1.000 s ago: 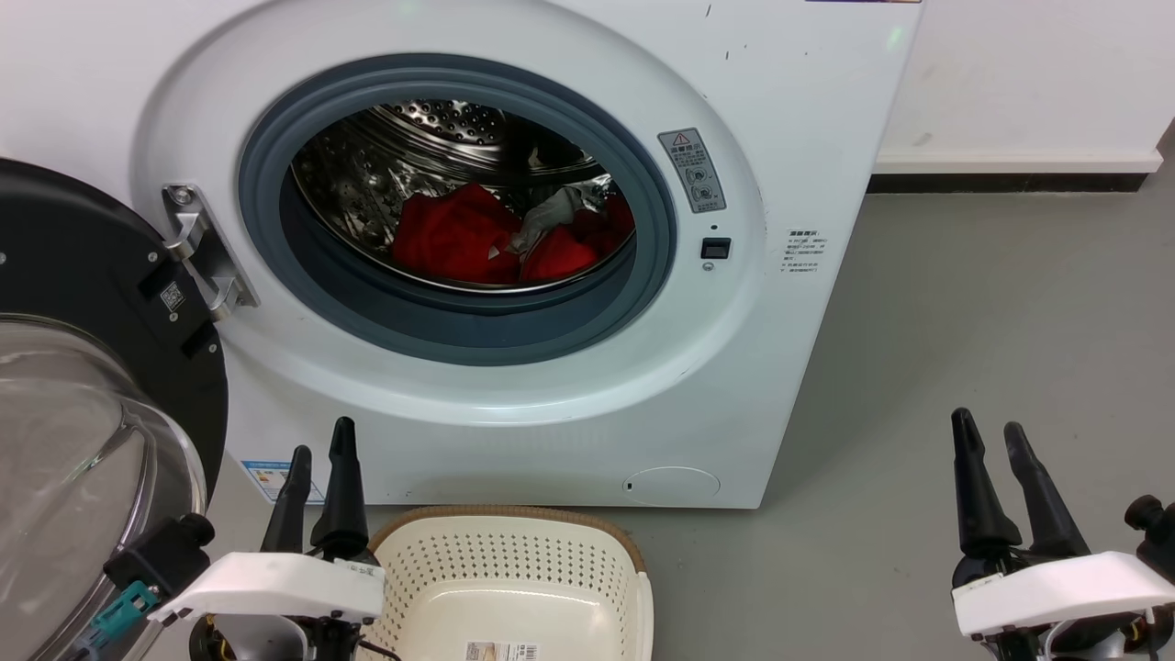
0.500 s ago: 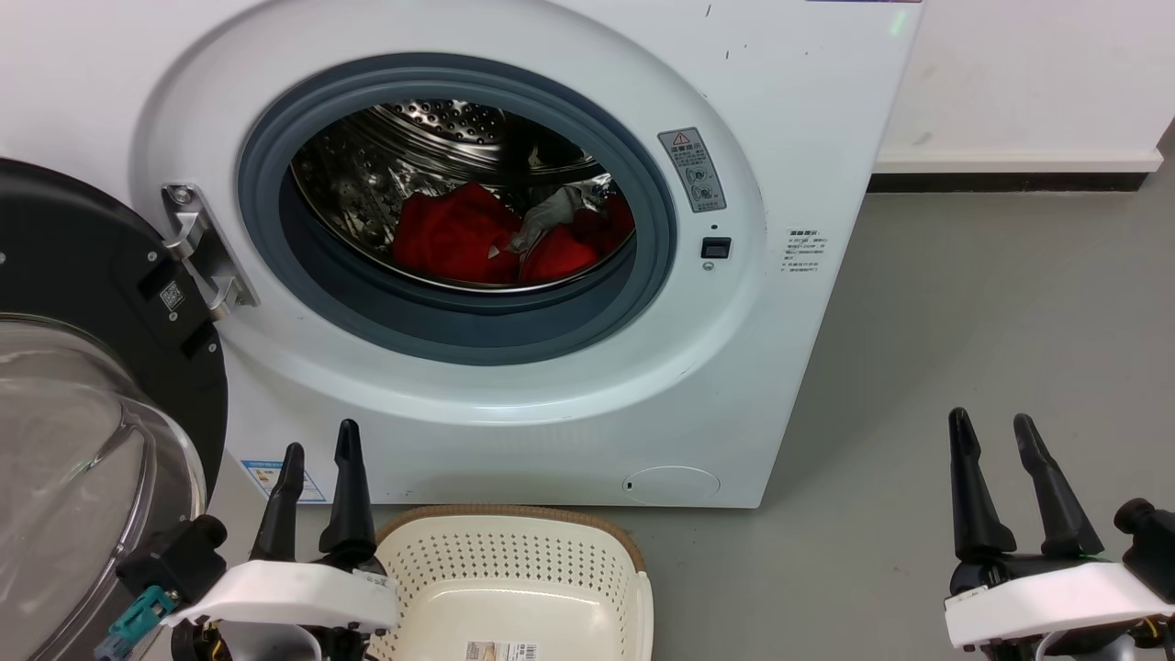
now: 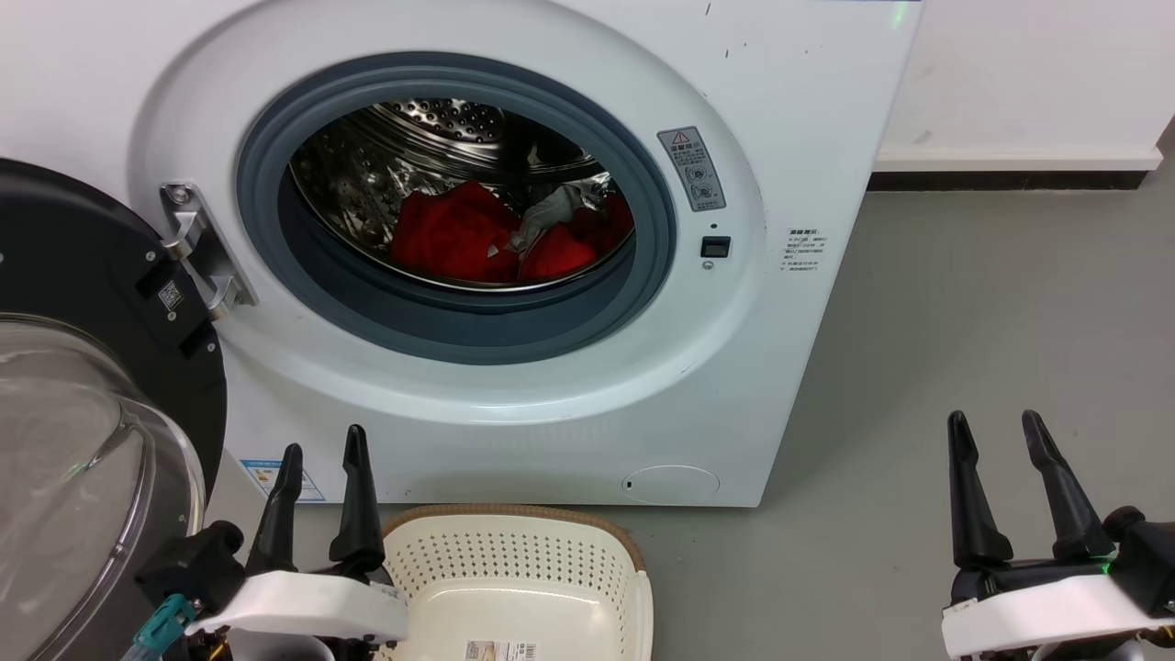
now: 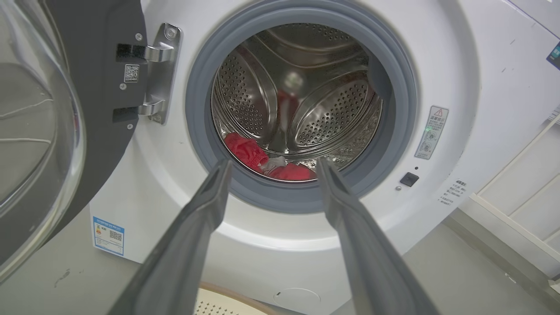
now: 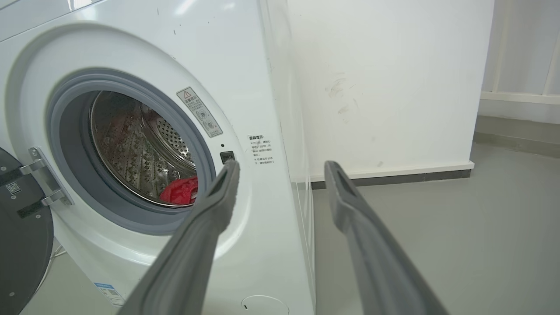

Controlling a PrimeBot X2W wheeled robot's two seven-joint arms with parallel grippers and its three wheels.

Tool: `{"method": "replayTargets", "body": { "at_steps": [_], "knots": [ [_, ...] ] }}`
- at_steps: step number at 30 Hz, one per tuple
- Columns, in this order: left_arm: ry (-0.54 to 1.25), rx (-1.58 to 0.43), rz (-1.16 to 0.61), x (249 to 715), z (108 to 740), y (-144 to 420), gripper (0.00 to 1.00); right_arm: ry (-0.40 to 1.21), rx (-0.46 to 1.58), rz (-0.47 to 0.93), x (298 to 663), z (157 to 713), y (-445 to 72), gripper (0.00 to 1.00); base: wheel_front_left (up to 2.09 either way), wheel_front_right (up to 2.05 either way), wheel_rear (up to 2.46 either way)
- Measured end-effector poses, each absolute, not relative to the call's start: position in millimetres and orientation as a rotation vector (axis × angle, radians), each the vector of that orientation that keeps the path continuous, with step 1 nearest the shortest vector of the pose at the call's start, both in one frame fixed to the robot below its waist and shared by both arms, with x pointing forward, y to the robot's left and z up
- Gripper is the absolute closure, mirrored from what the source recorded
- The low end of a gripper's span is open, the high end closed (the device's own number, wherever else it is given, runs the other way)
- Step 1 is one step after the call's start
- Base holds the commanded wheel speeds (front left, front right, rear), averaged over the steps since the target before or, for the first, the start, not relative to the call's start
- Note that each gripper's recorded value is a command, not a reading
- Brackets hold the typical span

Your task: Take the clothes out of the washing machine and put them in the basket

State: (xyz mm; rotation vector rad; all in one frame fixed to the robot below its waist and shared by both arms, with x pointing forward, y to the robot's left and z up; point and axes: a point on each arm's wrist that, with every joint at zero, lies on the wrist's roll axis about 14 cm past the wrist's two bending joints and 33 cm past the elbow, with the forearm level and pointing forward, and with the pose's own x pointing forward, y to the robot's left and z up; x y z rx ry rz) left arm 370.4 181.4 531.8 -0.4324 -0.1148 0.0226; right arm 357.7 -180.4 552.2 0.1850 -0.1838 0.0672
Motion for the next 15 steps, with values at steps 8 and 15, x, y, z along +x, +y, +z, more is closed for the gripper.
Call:
{"method": "replayTargets", "body": {
  "at_steps": [8,15],
  "knots": [
    [-0.129,-0.368,0.015,369.8,534.4,178.2,0.0,-0.186,0.116,0.067,354.5,550.4,-180.6,0.0,0.0,0.0,0.0],
    [-0.139,-0.315,0.012,368.2,534.8,176.7,0.0,-0.188,0.062,0.07,352.7,549.3,-180.0,0.0,0.0,0.0,0.0]
  ]
}}
